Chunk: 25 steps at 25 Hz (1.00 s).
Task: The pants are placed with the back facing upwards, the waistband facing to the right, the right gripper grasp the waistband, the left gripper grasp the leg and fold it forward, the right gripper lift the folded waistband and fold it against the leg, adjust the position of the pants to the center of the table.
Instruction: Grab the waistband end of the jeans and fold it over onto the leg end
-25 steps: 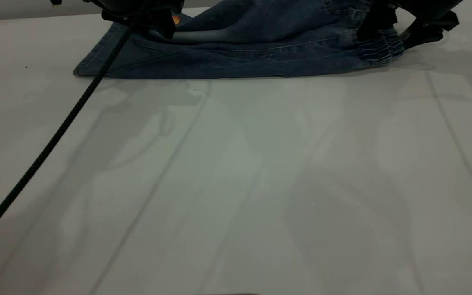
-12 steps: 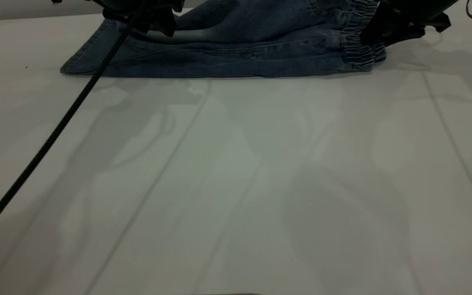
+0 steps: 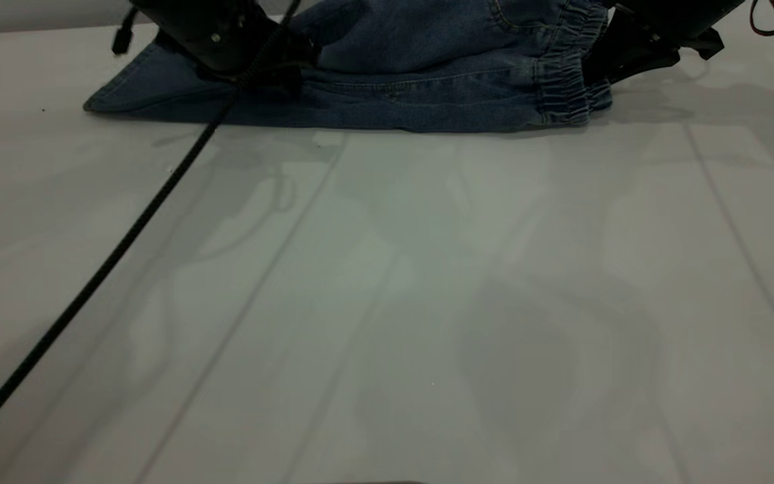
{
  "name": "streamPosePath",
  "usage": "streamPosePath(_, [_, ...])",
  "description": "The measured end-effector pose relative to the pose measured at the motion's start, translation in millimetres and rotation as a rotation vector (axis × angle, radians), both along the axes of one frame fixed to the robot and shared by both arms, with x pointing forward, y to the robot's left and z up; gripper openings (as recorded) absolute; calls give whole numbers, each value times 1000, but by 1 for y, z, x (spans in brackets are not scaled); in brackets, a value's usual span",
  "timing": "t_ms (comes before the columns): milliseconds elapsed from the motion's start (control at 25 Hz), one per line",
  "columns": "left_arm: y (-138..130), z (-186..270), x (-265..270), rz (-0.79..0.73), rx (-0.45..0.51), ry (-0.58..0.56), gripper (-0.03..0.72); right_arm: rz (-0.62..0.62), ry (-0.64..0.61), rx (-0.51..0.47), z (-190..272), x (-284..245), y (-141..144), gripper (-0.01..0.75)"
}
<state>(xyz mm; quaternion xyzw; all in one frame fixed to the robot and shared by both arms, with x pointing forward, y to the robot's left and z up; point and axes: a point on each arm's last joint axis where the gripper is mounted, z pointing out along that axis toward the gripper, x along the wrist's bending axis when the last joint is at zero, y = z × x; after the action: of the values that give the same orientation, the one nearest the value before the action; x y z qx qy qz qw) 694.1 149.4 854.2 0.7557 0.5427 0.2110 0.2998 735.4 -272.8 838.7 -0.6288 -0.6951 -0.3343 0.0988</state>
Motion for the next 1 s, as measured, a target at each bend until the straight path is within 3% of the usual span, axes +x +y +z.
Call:
streamPosePath(280, [-14, -15, 9, -25, 4, 31, 360, 64, -54, 17, 38, 6, 0, 36])
streamPosePath(760, [-98, 15, 1, -214, 8, 68, 360, 145, -194, 148, 113, 25, 9, 37])
streamPosePath(880, [-104, 37, 5, -245, 27, 102, 360, 155, -221, 156, 126, 27, 10, 37])
streamPosePath(1000, [-92, 68, 15, -265, 105, 135, 360, 167, -241, 159, 137, 29, 10, 37])
